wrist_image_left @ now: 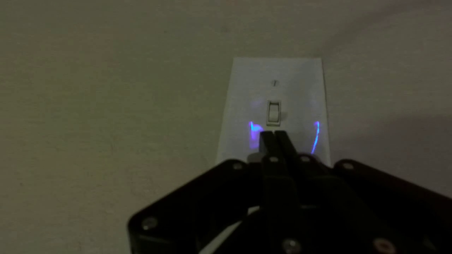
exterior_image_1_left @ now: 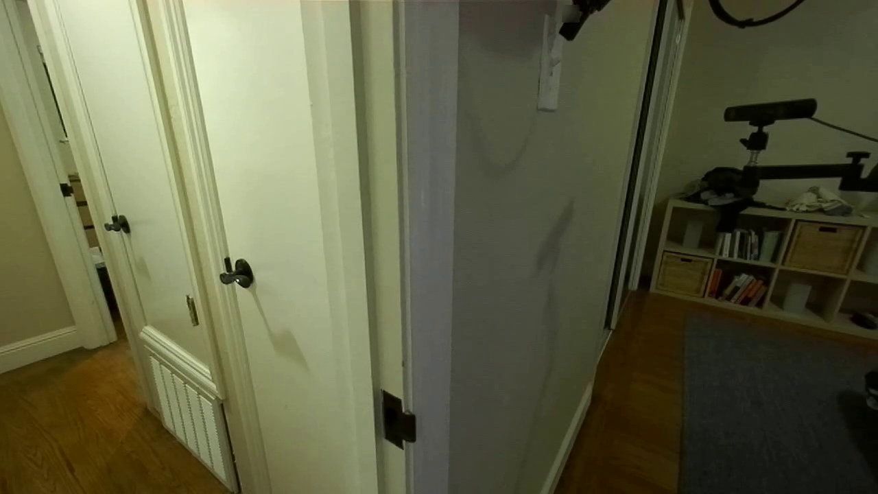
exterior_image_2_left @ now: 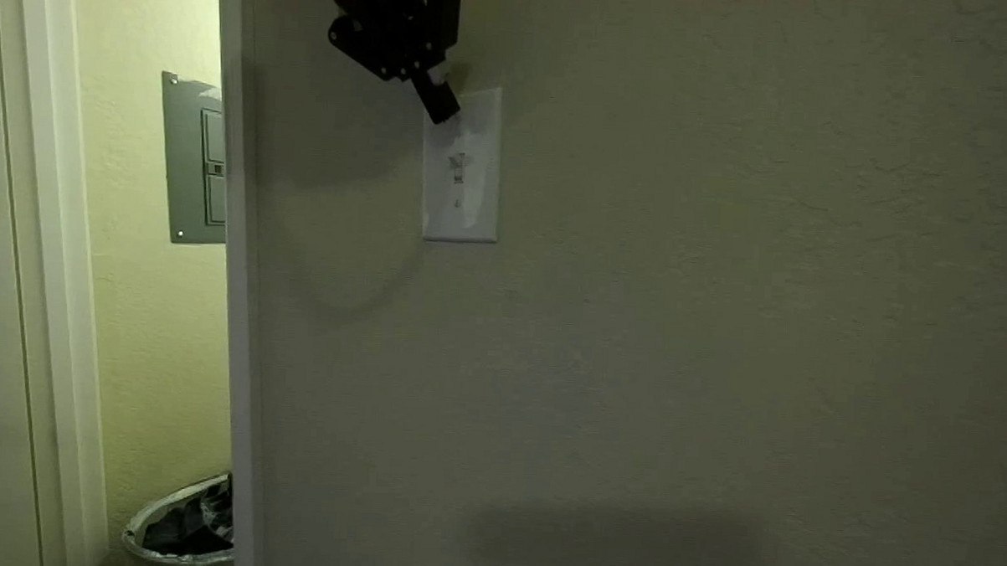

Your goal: Turn off the light

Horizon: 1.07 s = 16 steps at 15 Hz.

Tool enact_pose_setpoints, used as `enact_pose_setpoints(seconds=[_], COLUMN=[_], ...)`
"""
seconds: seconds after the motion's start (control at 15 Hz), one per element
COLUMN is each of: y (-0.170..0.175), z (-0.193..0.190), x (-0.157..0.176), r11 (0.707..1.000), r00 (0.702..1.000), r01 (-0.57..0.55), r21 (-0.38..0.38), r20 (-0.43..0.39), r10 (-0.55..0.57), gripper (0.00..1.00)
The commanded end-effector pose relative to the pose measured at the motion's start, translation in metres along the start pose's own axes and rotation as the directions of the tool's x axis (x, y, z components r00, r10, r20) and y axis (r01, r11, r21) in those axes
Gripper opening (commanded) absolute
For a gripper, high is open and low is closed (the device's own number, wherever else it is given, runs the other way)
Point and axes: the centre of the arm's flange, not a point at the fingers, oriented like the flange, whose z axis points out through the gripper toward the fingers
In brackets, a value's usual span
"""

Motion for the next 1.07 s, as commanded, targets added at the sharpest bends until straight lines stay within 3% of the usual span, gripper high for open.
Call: enact_pose_setpoints(seconds=[0.0,0.27,1.0], y=[0.010,0.020,0.010], z=[0.016,0.032,0.021], x=[-0.021,-0.029,-0.017], r11=[0.999,0.997,0.999], r00=[0.998,0.996,0.999], r01=[-0.049,-0.075,-0.053], r21=[0.005,0.007,0.009], r20=[0.028,0.054,-0.002], r10=[0.048,0.074,0.053], gripper=[0.05,0.04,0.04])
